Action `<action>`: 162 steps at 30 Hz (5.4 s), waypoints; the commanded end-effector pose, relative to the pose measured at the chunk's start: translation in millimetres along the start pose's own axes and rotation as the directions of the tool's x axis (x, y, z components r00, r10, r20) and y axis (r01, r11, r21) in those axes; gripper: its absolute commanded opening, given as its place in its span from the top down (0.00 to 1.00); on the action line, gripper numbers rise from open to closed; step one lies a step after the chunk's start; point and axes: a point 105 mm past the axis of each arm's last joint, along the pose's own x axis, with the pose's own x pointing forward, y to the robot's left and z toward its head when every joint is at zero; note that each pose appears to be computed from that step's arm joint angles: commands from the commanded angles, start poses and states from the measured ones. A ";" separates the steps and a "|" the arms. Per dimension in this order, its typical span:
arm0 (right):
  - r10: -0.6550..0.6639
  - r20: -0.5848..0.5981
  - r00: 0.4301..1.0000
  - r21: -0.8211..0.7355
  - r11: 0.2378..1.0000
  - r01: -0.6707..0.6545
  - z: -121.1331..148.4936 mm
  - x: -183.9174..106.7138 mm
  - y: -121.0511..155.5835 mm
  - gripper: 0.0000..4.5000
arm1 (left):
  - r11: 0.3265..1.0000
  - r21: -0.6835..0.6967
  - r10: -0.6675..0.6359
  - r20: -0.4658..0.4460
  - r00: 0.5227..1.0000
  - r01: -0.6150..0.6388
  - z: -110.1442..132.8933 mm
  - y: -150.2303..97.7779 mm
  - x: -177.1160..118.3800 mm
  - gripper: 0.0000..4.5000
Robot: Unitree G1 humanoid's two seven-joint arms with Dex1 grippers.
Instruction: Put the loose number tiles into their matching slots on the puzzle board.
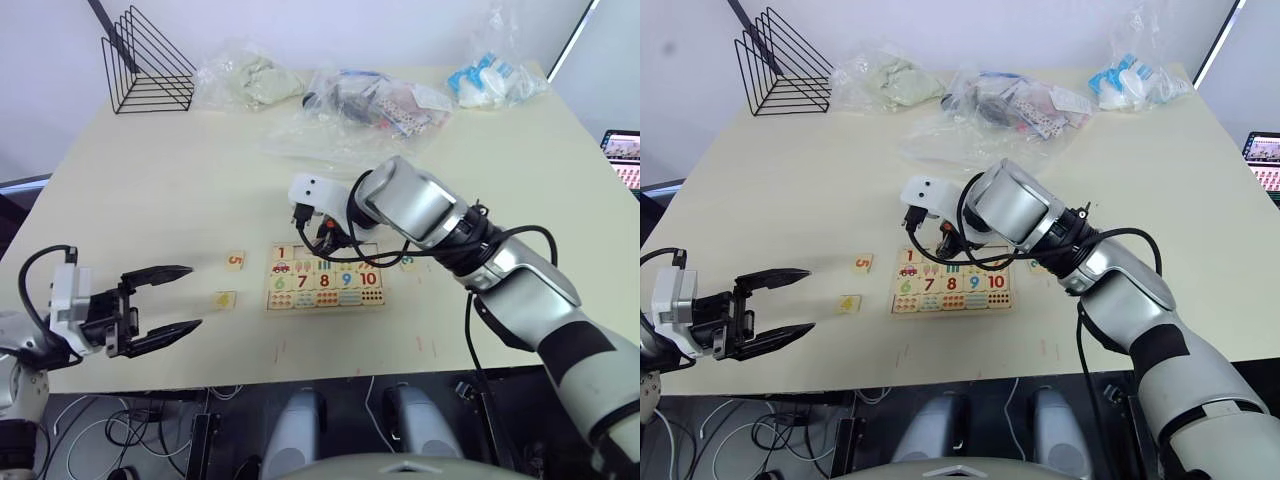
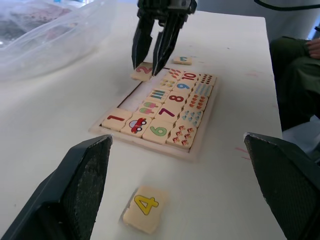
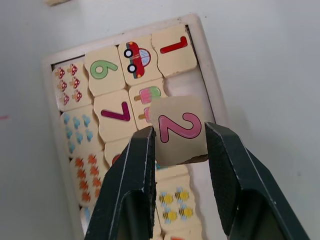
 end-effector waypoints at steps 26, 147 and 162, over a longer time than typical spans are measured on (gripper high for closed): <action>-0.014 0.000 1.000 -0.149 0.989 0.014 19.1 24.0 -5.4 0.79 | 0.986 0.038 0.163 -0.035 0.986 -0.162 0.8 4.3 -30.3 0.00; 0.027 0.178 0.984 -0.242 0.970 0.017 -20.3 24.1 -14.5 1.00 | 0.990 0.045 0.137 -0.018 0.990 -0.136 2.2 4.8 -20.5 0.00; 0.038 0.178 0.983 -0.274 0.962 0.013 -17.8 30.5 -12.2 1.00 | 0.989 0.042 0.140 -0.015 0.990 -0.139 2.0 4.2 -20.5 0.00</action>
